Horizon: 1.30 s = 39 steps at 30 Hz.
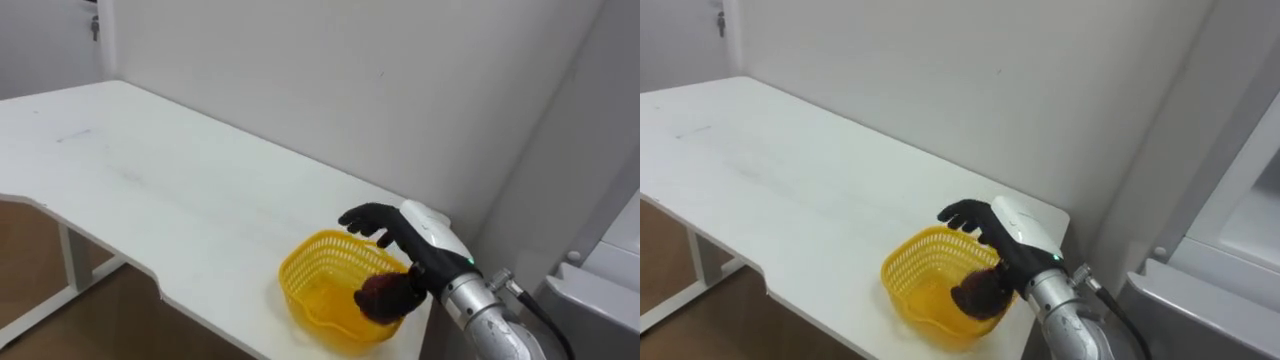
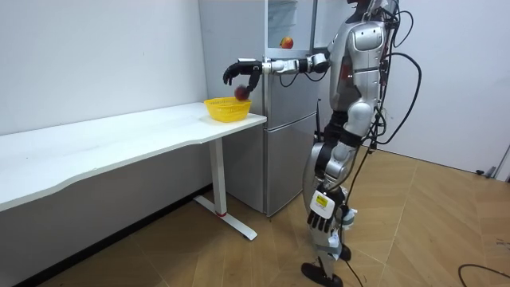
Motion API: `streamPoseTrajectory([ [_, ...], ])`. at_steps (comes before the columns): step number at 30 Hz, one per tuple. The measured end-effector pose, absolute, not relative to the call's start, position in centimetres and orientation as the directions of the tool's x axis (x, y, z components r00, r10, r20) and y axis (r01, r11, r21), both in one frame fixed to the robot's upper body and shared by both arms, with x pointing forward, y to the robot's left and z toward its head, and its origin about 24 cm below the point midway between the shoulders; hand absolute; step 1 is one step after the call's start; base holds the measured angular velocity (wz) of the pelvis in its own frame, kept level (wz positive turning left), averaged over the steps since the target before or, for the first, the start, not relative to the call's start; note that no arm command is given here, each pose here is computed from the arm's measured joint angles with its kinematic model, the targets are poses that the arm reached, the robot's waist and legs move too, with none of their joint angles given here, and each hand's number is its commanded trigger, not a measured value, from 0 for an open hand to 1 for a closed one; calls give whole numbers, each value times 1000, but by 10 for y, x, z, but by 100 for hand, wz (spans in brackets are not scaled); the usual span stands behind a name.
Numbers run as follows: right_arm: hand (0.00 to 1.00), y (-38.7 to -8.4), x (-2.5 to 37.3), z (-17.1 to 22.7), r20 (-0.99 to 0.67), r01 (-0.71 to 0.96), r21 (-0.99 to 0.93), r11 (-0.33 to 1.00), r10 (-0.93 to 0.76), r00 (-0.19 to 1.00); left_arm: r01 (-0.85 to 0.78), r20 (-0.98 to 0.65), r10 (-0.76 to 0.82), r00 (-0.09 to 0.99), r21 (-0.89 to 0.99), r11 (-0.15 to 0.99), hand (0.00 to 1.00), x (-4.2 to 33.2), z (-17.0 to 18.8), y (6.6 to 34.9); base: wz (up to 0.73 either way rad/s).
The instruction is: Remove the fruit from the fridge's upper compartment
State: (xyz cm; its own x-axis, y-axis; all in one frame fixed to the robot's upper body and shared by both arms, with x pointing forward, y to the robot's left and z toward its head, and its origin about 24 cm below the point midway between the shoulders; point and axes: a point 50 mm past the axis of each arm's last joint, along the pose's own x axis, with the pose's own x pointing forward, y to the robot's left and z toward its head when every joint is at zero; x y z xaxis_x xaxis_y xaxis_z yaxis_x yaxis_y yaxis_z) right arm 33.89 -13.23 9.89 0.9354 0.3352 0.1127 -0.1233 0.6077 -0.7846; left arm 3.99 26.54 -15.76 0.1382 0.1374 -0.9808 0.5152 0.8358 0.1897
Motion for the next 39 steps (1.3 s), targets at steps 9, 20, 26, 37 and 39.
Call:
streamPoseTrajectory([
  [9,0,-132,339,99,113,-123,-783,609,334,936,518,-984,133,116,174,838,0,38,-157,267,1],
  [20,0,-132,339,99,112,-122,-786,607,334,936,516,-984,137,117,178,838,0,41,-154,274,0],
  [26,0,-132,339,99,112,-123,-783,609,333,936,528,-984,140,107,176,831,0,38,-155,274,0],
  [37,0,-130,338,107,168,-93,-748,658,322,932,532,-984,149,99,179,828,0,31,-156,271,-1],
  [39,0,-128,335,120,238,-44,-731,681,315,919,528,-983,151,102,182,829,0,27,-156,270,0],
])
